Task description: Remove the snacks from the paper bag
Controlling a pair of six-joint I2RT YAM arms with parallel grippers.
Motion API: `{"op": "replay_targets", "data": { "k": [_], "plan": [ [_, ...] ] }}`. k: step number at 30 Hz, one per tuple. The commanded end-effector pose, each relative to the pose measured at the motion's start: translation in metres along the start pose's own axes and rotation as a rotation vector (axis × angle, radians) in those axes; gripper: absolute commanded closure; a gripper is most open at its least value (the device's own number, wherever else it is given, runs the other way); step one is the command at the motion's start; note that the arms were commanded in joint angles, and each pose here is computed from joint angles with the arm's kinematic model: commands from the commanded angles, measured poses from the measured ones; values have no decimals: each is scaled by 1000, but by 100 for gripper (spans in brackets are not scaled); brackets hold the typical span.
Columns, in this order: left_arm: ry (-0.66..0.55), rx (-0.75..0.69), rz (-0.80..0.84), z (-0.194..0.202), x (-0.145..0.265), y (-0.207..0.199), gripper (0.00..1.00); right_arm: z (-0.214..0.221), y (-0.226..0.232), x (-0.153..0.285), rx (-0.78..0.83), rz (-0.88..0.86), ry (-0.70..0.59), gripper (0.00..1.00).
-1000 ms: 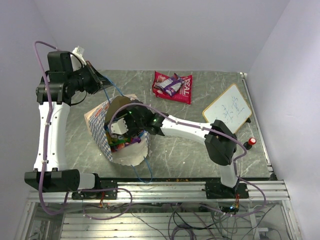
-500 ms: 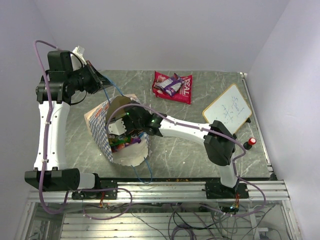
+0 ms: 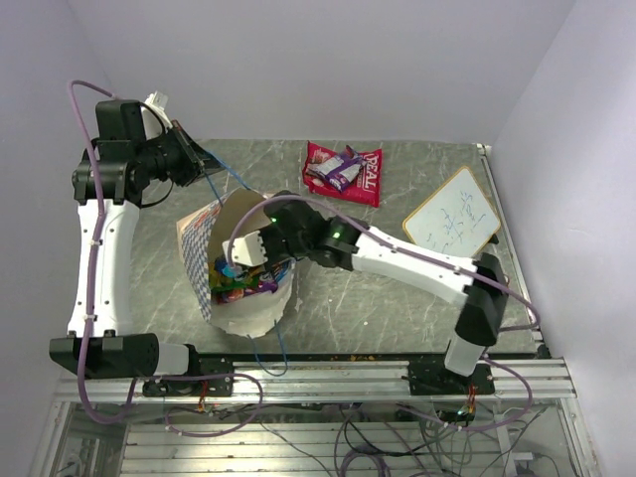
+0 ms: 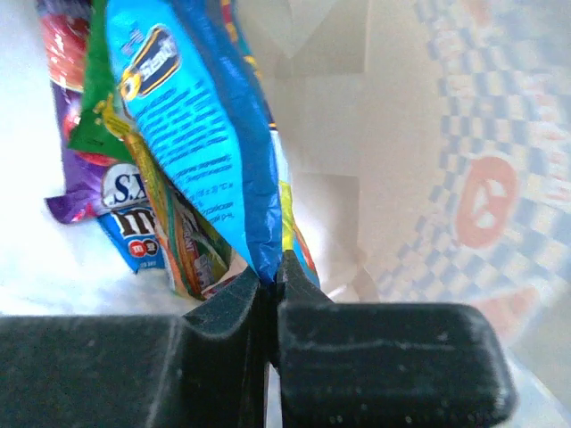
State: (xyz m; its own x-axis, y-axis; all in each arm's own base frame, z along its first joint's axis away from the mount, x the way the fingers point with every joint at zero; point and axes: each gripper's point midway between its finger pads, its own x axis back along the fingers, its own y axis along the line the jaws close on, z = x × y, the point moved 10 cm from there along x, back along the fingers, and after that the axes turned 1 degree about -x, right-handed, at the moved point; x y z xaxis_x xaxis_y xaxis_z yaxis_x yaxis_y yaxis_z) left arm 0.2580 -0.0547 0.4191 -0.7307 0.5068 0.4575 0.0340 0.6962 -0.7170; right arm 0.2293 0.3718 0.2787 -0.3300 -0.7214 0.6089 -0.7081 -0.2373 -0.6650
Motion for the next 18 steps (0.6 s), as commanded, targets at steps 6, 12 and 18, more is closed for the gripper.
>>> {"op": "replay_targets", "data": {
  "k": [6,12,18],
  "plan": [
    [-41,-9,8,-11,0,-4,93,-64,-29,113,-154,146,-290,100],
    [-33,8,12,-9,-1,-2,93,-87,-47,178,-297,286,-500,100],
    [-31,29,52,-7,-1,-5,93,-69,-42,132,-293,437,-484,100]
  ]
}}
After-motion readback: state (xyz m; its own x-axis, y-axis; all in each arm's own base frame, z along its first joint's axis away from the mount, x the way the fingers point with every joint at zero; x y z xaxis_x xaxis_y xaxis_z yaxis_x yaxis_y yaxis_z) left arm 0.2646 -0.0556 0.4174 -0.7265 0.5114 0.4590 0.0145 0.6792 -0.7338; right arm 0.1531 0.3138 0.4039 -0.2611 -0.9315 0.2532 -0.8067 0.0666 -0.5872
